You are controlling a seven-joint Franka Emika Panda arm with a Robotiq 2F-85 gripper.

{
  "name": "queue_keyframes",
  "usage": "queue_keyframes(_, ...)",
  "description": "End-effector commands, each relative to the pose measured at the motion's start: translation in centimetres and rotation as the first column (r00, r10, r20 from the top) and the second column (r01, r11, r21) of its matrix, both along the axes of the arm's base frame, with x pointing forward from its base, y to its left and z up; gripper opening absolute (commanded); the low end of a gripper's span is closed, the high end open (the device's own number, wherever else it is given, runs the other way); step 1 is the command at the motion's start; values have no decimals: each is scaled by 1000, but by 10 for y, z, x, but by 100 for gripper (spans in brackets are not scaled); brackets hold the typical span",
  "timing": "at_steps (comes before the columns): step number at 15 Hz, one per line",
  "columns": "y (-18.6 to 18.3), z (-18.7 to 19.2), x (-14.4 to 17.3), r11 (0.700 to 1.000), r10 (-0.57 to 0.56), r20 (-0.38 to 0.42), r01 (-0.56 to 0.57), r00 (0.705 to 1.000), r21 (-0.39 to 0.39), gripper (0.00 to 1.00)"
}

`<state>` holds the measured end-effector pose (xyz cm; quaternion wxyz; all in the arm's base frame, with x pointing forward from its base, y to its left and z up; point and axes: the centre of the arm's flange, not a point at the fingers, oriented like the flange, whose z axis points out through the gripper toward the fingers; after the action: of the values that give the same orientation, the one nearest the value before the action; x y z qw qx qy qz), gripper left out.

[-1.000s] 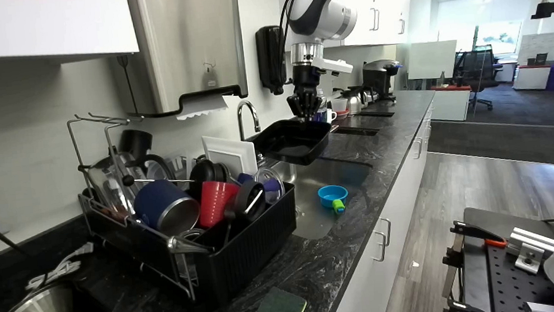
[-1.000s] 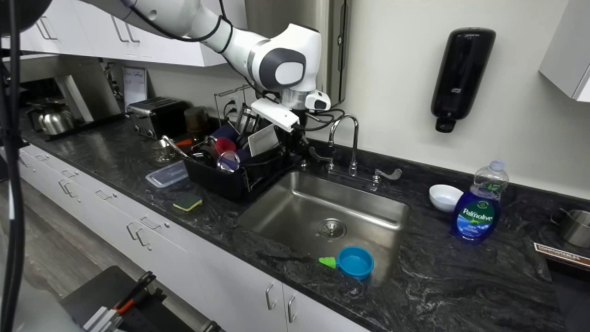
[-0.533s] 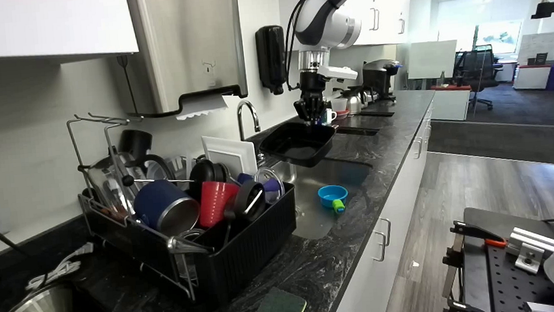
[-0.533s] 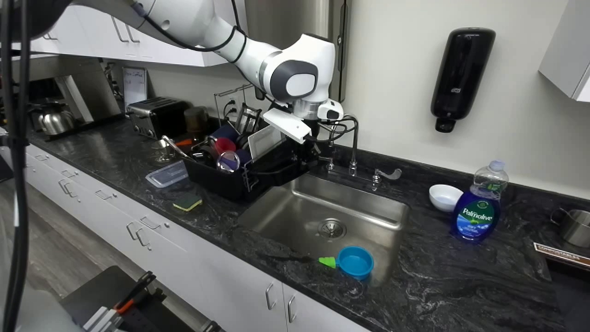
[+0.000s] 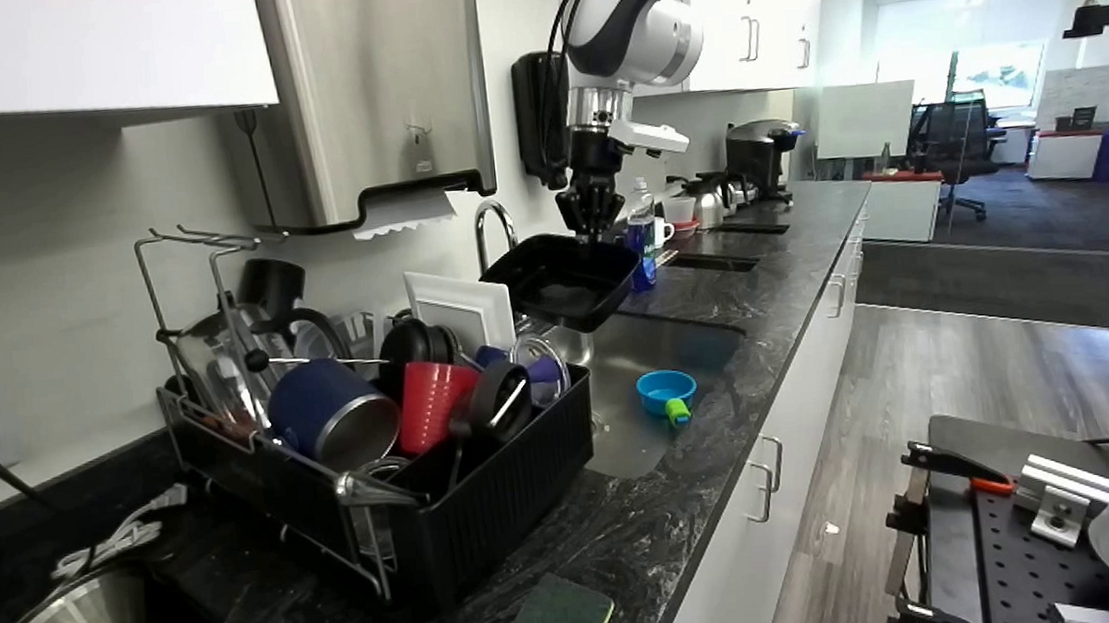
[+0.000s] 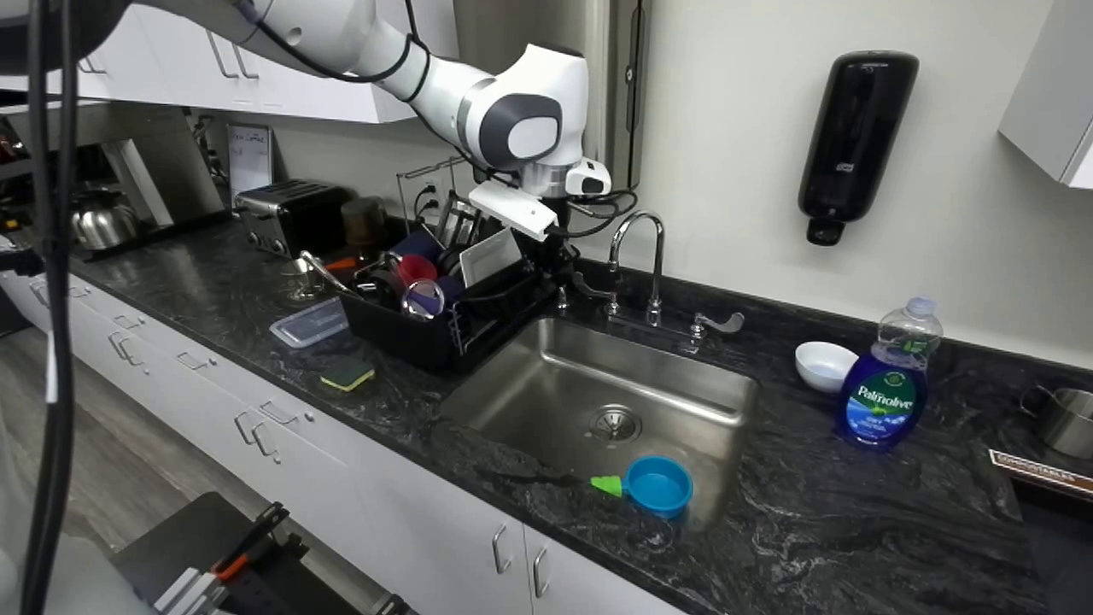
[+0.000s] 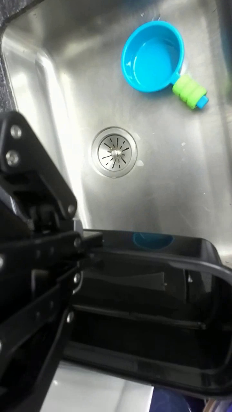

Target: Remove the black bowl from the dishrack and place it in the sink

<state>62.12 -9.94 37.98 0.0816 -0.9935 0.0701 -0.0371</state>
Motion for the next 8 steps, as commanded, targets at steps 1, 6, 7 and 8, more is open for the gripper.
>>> queue_keyframes(1,10,4,2,1000,20,25,-20,999,4,2)
queue_keyframes(6,-15,-6,-1,1000,-7,3,7,1000,-1,2)
queue_keyframes(7,-25,-8,-3,1000,-20,0,20,1000,-5,2)
queue_keyframes(8,-36,-9,-4,999,-36,-2,36,999,-8,2)
